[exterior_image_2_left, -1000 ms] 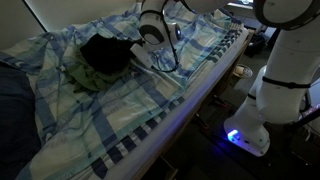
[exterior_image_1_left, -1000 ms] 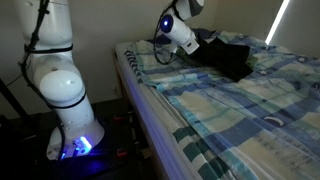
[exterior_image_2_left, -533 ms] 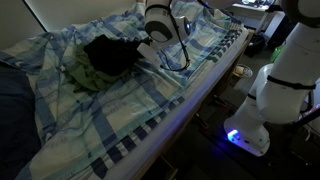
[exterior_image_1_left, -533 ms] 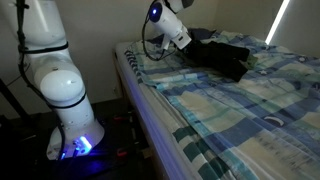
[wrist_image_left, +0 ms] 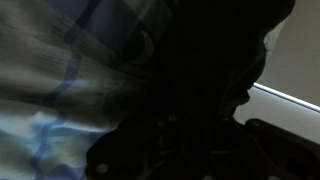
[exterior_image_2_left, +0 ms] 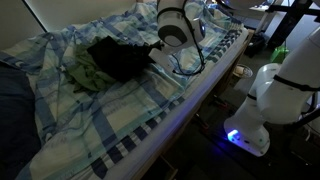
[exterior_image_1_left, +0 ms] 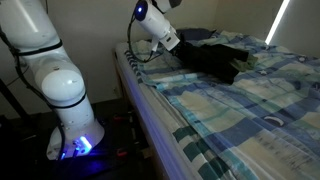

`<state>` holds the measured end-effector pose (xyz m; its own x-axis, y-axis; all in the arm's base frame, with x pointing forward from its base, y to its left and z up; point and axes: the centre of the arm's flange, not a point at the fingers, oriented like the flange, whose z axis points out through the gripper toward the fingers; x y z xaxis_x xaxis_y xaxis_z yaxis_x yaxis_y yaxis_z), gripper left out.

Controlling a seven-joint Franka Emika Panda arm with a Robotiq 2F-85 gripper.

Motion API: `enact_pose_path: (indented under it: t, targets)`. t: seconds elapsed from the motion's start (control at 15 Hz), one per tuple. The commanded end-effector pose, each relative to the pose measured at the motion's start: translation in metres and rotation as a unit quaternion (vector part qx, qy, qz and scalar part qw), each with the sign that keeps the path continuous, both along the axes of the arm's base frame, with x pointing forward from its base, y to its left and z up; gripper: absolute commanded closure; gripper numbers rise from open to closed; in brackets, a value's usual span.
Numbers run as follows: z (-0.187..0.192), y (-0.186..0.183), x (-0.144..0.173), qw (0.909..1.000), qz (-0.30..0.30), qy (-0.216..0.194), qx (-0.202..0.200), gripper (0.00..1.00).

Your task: Fold the pair of trousers

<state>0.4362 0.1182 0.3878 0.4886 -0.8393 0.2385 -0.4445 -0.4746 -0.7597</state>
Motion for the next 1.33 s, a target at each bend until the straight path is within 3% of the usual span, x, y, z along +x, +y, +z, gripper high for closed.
enact_pose_path:
  t: [0.0, 0.6, 0.8, 0.87, 1.27]
  targets:
    - [0.024, -0.014, -0.042, 0.9999, 0.013, 0.004, -0.003, 0.96]
    - [0.036, -0.029, -0.093, 0.9993, 0.025, 0.004, -0.027, 0.96]
    - [0.034, -0.029, -0.076, 0.9991, 0.04, -0.008, -0.011, 0.96]
    - [0.01, -0.02, -0.078, 0.9991, 0.031, 0.007, -0.028, 0.85]
    - [0.012, -0.024, -0.075, 0.9992, 0.033, 0.003, -0.023, 0.85]
